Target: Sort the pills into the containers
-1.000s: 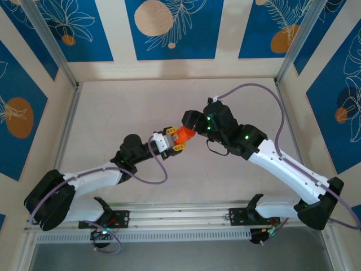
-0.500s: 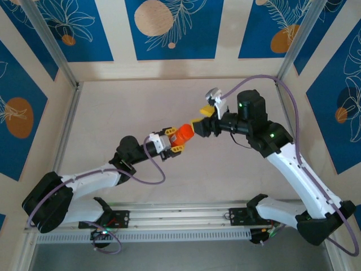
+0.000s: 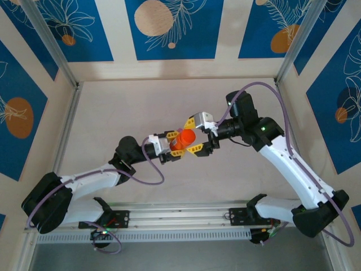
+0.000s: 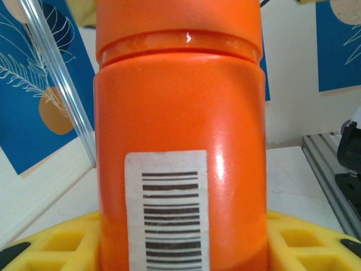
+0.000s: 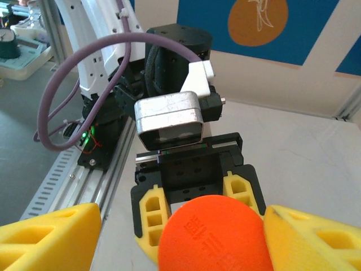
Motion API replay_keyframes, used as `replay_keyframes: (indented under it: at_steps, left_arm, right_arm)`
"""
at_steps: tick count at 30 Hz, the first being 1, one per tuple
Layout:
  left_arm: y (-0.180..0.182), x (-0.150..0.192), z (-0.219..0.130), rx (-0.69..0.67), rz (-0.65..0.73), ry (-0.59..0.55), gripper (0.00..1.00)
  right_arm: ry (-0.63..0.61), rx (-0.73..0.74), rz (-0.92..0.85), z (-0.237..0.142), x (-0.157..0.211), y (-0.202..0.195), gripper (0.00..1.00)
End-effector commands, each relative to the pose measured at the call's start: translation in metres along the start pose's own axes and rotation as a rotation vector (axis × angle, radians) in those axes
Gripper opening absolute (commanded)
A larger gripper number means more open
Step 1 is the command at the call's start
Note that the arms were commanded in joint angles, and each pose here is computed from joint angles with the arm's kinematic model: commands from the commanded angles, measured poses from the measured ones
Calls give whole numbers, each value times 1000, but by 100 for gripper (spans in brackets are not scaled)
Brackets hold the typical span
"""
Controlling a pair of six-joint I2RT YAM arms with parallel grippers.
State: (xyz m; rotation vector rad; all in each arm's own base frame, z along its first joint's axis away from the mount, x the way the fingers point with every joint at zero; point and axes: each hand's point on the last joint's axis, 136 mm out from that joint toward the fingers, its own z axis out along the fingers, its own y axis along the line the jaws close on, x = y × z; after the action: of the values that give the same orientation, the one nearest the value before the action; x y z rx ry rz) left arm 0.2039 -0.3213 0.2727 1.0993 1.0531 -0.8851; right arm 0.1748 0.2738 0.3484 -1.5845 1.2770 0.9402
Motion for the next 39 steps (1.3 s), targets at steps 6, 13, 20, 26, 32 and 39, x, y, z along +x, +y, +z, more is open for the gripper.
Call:
replay_keyframes:
  at_steps: [6,13,20,26,32,39]
  left_arm:
    - [-6,-19,-2,48,23,-63,0]
    - [-5,-19,-1,45,22,-65,0]
    - [13,-25,-1,-51,50,-68,0]
    - [28,-30,-1,-132,90,-54,0]
    - [40,-31,-1,-195,130,-40,0]
    - [46,-29,-2,-235,166,-11,0]
  right_arm:
    - [21,-26,-52,4,5,-2,72]
    - [25,-23,-42,4,9,-4,52]
    - [84,102,55,13,25,-20,48]
    - [200,528,397,13,60,-76,46]
    - [251,761,881,10,96,-87,47]
    - [191,918,1182,12,116,-76,44]
